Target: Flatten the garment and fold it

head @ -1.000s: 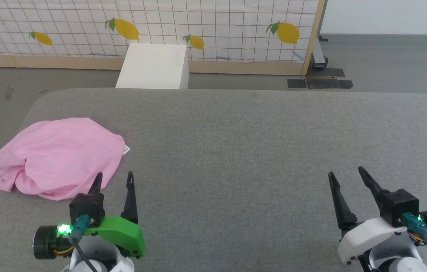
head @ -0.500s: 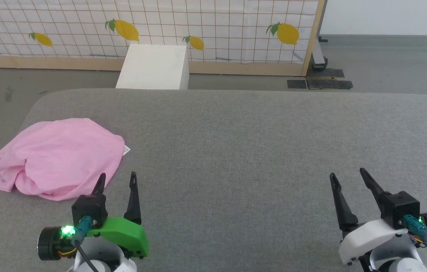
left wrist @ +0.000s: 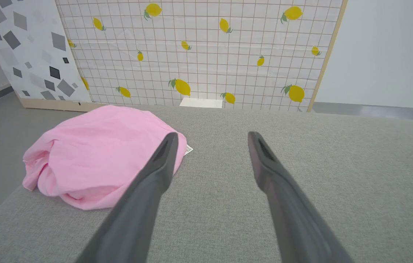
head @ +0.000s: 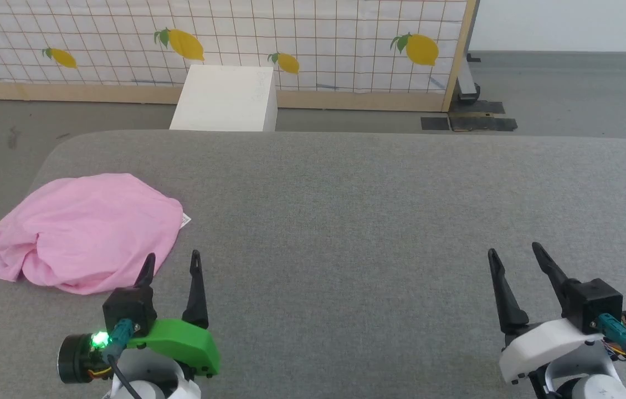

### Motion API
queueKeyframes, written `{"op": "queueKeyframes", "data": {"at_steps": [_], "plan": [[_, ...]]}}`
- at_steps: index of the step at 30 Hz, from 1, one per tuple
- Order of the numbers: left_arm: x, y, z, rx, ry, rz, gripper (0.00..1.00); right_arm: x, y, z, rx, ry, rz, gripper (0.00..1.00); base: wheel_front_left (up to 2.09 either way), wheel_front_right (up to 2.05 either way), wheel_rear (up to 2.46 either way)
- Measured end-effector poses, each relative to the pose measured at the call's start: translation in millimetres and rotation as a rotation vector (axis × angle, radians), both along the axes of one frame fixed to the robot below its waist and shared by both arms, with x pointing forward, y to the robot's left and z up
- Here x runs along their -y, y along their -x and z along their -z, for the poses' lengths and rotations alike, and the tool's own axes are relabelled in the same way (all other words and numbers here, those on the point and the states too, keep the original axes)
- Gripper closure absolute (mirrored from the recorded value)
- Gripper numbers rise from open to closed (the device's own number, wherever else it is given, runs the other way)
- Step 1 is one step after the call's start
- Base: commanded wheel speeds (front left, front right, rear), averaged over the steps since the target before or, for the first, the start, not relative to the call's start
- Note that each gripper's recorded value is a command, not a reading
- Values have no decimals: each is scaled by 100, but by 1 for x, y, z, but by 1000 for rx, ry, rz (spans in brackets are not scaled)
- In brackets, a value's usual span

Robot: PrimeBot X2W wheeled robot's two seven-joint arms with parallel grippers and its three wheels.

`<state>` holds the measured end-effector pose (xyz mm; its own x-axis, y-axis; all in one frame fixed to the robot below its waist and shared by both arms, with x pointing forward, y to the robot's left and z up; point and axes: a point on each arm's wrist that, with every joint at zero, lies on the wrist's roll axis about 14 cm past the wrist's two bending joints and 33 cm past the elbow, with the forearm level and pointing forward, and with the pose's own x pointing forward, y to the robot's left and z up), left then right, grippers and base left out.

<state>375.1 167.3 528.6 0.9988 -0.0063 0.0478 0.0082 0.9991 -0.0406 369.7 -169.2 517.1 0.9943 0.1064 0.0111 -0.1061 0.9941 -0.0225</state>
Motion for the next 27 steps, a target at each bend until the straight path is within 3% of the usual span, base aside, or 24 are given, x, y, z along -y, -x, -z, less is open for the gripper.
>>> {"op": "queueKeyframes", "data": {"at_steps": [27], "plan": [[1,0,-2,33,50,-18,0,5,-2,-2,35,-41,15,0,0,0,0]]}}
